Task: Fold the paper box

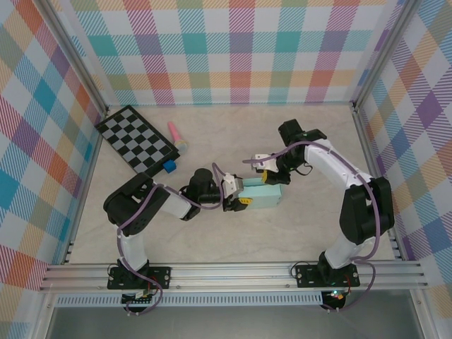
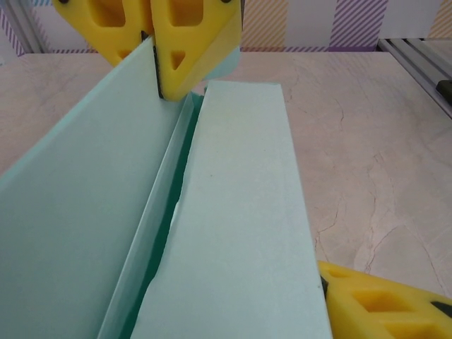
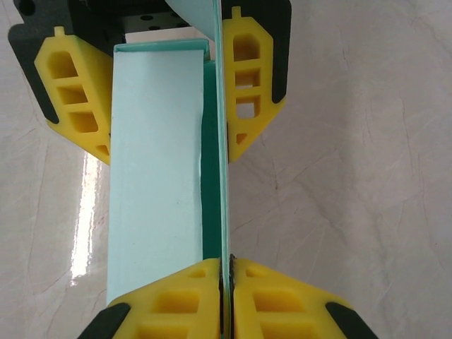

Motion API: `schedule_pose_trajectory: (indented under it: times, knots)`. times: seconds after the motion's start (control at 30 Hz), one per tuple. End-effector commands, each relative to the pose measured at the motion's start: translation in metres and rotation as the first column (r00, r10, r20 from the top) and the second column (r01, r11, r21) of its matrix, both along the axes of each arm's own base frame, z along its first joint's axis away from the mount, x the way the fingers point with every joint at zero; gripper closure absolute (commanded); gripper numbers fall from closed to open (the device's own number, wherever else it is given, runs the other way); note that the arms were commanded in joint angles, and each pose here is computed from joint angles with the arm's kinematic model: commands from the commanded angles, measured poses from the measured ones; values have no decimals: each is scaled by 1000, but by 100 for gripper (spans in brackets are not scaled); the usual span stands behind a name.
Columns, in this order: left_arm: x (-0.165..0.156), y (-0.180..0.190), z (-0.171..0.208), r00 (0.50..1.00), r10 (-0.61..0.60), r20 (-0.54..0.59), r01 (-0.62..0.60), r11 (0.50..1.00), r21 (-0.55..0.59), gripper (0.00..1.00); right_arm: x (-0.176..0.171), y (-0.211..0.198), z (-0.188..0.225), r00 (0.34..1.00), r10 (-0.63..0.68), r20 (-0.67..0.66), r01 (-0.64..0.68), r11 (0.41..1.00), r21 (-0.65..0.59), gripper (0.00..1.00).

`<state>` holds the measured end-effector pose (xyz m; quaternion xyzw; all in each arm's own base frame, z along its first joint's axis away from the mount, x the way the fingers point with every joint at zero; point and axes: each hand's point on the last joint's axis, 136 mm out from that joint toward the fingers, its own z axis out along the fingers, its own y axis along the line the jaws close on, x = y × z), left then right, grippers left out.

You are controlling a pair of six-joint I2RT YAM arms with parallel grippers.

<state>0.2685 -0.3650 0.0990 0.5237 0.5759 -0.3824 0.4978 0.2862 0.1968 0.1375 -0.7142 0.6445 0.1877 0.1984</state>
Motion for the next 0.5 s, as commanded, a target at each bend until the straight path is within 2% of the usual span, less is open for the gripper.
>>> schedule_pose_trajectory:
  times: [0.0,0.07,0.1,0.2,0.27,0.37,0.43,0.47]
  knots:
    - [0,-3,9,999,23,27,-21,997,-68,47,-9,-4,19,1000,3,-25,-1,999,46,89]
    - [1,-4,9,998,51,30,-48,995,-84,51,-11,-5,18,999,-5,-34,6,999,51,84]
    - [2,-4,9,998,61,33,-58,995,-83,53,-12,-5,17,999,-17,-46,20,998,52,77]
    - [3,-7,7,997,68,37,-65,996,-65,56,-2,6,33,983,-150,-108,163,979,120,69]
    - [4,-8,6,996,78,47,-75,996,-55,56,1,15,52,964,-212,-159,241,950,197,55]
    - [5,-8,6,996,78,47,-76,996,-52,56,12,16,79,925,-326,-194,370,886,280,47]
    - [4,-7,6,996,77,47,-75,996,-47,56,28,2,98,871,-443,-210,490,805,333,45]
    - [4,-7,6,996,76,45,-74,996,-45,56,39,-9,106,824,-520,-224,567,748,345,43]
